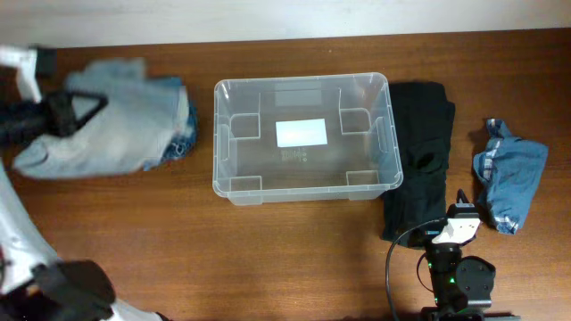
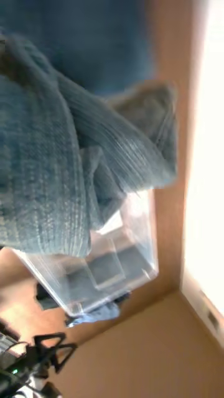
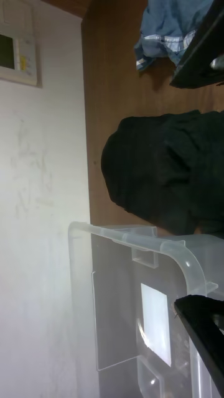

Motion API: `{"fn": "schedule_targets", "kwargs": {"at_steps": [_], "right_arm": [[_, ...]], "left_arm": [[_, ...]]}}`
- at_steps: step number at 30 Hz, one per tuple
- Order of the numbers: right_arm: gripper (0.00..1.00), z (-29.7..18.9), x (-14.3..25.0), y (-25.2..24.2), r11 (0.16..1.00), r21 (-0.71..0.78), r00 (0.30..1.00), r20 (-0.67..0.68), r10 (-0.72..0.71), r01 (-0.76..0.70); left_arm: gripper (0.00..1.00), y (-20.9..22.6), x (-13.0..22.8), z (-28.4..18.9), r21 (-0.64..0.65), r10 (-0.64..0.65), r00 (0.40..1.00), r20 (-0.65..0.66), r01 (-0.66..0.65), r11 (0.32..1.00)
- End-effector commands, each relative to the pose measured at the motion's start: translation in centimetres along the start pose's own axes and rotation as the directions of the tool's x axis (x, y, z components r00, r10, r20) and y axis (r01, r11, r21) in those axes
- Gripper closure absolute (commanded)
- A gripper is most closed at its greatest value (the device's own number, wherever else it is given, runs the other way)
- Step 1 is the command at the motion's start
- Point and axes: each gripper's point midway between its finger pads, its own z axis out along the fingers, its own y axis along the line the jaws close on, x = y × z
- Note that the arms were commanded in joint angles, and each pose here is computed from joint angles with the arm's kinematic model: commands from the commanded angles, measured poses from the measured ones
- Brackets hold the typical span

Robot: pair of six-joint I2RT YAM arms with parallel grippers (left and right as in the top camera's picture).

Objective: Pack container
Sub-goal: 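Lift the light-blue jeans with the left gripper over the container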

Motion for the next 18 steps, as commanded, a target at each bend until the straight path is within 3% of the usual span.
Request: {"fn": "schedule_targets", "kwargs": {"at_steps": [1, 5, 8, 16, 18], "right_arm": [[0.02, 0.0, 0.2, 0.1, 1.0, -0.006, 1.0, -0.003, -0.007, 0.007], [0.02, 0.0, 0.2, 0.1, 1.0, -0.006, 1.0, -0.003, -0.007, 0.007], [0.02, 0.0, 0.2, 0.1, 1.0, -0.006, 1.0, -0.003, -0.007, 0.007], [0.02, 0.0, 0.2, 0.1, 1.0, -0.006, 1.0, -0.003, -0.007, 0.007], [0.02, 0.0, 0.2, 0.1, 1.0, -0.006, 1.0, -0.003, -0.007, 0.007]], "left_arm": [[0.99, -11.1, -5.2, 1.0, 0.2, 0.051, 0.991, 0.124, -0.075, 0.977], [0.99, -19.2, -8.5, 4.0, 0.314, 0.155, 0.967, 0.203, -0.214, 0.925], [1.0, -23.0, -9.3, 7.1, 0.307, 0.163, 0.961, 0.223, -0.228, 0.924], [0.99, -30.6, -5.0, 15.6, 0.238, 0.144, 0.982, 0.119, -0.169, 0.957], [0.99, -30.6, -4.4, 17.2, 0.178, 0.149, 0.983, 0.111, -0.167, 0.97]]}}
